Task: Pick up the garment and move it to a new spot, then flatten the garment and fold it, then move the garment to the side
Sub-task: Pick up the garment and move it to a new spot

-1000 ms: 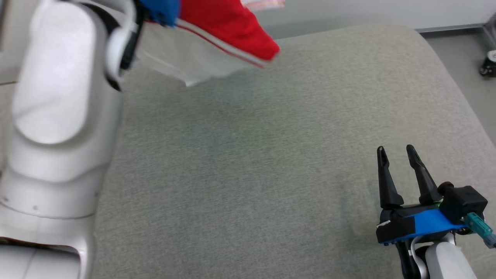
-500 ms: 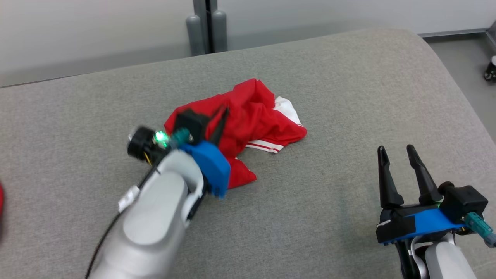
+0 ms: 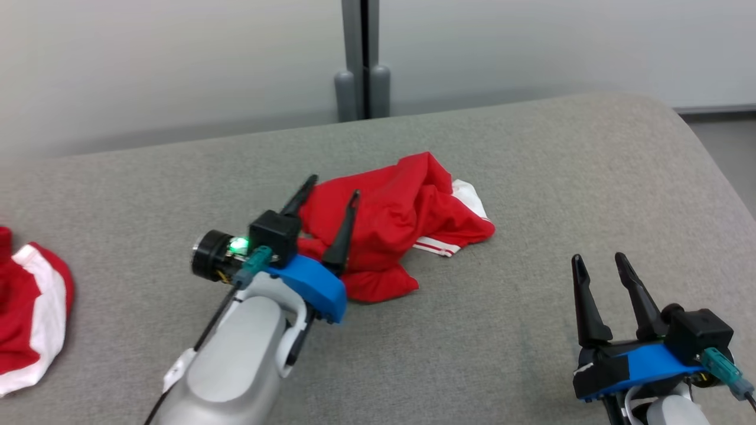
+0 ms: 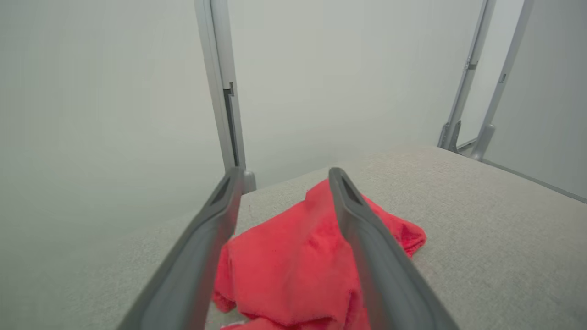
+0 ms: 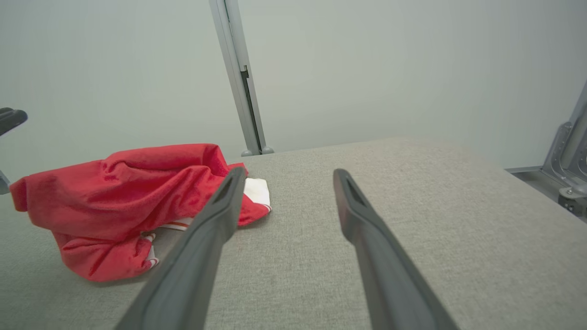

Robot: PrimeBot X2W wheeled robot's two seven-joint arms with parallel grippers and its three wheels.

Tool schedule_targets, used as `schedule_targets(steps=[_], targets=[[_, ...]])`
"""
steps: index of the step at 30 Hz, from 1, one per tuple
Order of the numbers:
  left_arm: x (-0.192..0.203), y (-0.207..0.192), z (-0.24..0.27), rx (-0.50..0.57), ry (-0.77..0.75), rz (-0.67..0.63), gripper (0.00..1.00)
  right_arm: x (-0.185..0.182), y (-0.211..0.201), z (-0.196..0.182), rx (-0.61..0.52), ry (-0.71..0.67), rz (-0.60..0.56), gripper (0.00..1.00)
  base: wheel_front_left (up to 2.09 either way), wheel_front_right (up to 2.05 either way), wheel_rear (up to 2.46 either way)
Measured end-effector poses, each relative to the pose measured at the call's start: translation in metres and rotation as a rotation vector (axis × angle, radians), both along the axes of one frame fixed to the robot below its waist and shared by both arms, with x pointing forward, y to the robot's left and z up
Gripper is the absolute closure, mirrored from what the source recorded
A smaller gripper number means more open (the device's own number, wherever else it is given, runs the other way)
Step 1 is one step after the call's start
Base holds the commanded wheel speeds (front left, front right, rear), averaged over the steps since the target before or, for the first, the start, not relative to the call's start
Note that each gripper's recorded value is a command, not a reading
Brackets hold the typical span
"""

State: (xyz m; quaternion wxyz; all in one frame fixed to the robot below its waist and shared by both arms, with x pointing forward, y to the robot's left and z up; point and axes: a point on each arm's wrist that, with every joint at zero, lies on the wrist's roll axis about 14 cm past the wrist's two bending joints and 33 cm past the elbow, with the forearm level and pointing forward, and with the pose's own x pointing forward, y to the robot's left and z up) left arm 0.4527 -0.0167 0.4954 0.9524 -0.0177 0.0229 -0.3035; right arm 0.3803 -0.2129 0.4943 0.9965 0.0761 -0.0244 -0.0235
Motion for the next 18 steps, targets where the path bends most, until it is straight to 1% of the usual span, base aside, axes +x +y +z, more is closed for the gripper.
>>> schedule_targets(steps=[3, 5, 6, 7, 13, 18], targets=[[0.006, 0.033, 0.020, -0.014, -0.063, 0.095, 0.00, -0.002, 0.003, -0.001, 0.000, 0.001, 0.010, 0.00, 0.00, 0.00, 0.00], [0.005, 0.061, 0.029, 0.016, -0.114, 0.165, 0.00, -0.001, 0.008, 0.001, 0.000, -0.005, 0.024, 0.00, 0.00, 0.00, 0.00], [0.004, 0.077, 0.029, 0.010, -0.114, 0.211, 0.00, -0.001, 0.011, 0.001, 0.000, -0.005, 0.033, 0.00, 0.00, 0.00, 0.00], [0.001, 0.091, 0.029, -0.003, -0.112, 0.250, 0.00, -0.001, 0.015, 0.001, -0.002, -0.004, 0.042, 0.00, 0.00, 0.00, 0.00], [-0.022, 0.168, 0.040, -0.001, -0.169, 0.466, 0.00, 0.002, 0.033, 0.003, -0.001, -0.013, 0.097, 0.00, 0.00, 0.00, 0.00], [-0.052, 0.210, 0.036, 0.011, -0.174, 0.589, 0.00, 0.008, 0.050, 0.006, 0.000, -0.023, 0.147, 0.00, 0.00, 0.00, 0.00]])
